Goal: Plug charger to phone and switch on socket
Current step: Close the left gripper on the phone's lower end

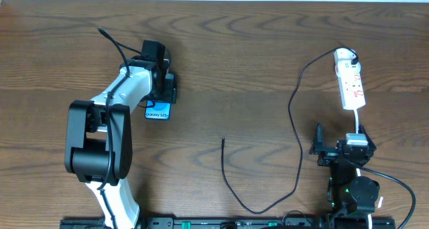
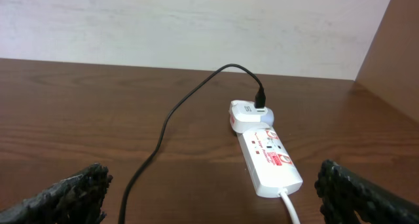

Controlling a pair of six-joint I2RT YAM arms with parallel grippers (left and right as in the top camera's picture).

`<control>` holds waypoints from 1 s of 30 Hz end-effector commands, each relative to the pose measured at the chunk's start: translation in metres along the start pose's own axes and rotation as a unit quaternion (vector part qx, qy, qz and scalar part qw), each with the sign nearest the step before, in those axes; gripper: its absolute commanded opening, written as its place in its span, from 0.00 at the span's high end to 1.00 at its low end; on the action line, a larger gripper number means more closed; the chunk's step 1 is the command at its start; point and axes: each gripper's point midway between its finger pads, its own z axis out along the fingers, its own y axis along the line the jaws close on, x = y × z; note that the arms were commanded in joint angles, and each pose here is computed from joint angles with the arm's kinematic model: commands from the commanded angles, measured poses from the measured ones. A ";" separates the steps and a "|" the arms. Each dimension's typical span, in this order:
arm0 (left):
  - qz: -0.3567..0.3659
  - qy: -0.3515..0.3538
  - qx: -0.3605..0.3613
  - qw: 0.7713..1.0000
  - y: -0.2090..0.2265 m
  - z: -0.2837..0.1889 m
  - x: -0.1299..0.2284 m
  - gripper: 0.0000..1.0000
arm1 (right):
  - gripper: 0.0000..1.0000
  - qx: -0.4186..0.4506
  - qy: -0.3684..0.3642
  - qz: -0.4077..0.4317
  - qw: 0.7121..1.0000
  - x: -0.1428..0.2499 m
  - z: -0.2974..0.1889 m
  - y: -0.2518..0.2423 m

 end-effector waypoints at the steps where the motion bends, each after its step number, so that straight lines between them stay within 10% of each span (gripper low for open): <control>1: 0.004 0.020 -0.007 1.000 0.004 0.012 0.011 0.93 | 0.01 0.004 -0.001 -0.006 1.000 0.000 0.000 -0.002; 30: 0.000 -0.049 -0.004 0.999 0.004 -0.061 -0.017 0.93 | 0.01 0.004 -0.001 -0.006 1.000 0.000 0.000 -0.002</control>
